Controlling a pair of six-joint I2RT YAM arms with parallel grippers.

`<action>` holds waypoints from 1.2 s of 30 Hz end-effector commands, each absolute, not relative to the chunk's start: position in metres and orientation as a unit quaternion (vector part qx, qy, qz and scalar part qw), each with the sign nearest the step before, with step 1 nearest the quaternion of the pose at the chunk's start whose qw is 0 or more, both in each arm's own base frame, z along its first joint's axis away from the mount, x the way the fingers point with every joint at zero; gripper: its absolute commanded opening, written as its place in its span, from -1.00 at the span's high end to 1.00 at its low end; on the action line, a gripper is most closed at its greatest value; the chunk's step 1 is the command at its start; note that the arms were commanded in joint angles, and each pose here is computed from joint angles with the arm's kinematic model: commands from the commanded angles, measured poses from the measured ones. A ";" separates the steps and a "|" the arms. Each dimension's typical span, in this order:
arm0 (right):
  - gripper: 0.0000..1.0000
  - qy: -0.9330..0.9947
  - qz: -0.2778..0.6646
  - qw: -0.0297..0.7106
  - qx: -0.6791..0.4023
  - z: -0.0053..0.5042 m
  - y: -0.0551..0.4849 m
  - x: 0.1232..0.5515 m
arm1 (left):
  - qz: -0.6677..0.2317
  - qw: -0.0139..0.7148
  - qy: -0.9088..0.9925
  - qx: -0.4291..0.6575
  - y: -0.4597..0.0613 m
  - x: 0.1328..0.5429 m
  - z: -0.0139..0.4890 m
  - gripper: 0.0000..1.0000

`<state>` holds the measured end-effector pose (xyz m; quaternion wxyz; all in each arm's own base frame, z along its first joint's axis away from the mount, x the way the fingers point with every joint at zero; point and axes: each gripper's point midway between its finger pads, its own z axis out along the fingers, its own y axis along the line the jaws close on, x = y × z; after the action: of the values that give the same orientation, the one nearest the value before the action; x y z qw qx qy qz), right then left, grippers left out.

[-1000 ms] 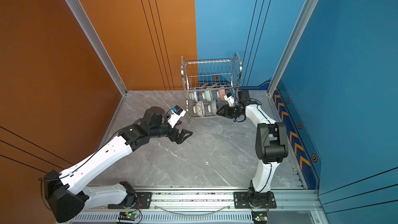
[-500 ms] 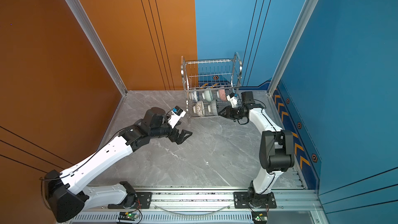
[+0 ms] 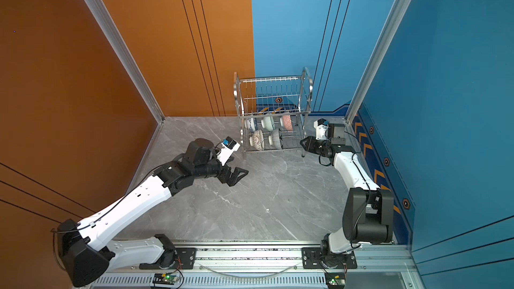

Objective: Load bowls into a dish rack
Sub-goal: Move the dish rack to the top-center of the table.

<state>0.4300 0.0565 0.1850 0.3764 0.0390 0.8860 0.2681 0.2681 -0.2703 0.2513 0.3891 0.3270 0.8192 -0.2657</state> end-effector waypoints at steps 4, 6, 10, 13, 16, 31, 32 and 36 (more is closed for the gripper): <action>0.35 0.880 0.206 0.424 0.061 0.189 0.032 0.454 | -0.263 0.390 0.814 0.341 -0.273 0.265 0.249 -0.96; 0.34 0.883 0.196 0.423 0.055 0.185 0.032 0.458 | -0.263 0.389 0.814 0.342 -0.273 0.265 0.248 -0.96; 0.34 0.887 0.194 0.417 0.043 0.175 0.036 0.467 | -0.262 0.387 0.815 0.342 -0.274 0.265 0.246 -0.96; 0.34 0.887 0.192 0.420 0.034 0.170 0.040 0.473 | -0.260 0.385 0.816 0.342 -0.274 0.266 0.244 -0.96; 0.33 0.886 0.186 0.423 0.028 0.165 0.041 0.479 | -0.258 0.387 0.816 0.342 -0.273 0.267 0.244 -0.96; 0.35 0.902 0.181 0.393 -0.002 0.141 0.057 0.489 | -0.257 0.387 0.817 0.343 -0.273 0.267 0.243 -0.96; 0.37 0.901 0.182 0.393 -0.003 0.142 0.058 0.490 | -0.257 0.386 0.817 0.343 -0.274 0.267 0.243 -0.96; 0.44 0.901 0.187 0.390 -0.001 0.141 0.062 0.490 | -0.257 0.387 0.816 0.344 -0.274 0.266 0.244 -0.96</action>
<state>0.4876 0.0454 0.1382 0.3943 0.0197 0.9023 0.1733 0.2676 -0.2713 0.2502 0.3889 0.3311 0.8183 -0.2636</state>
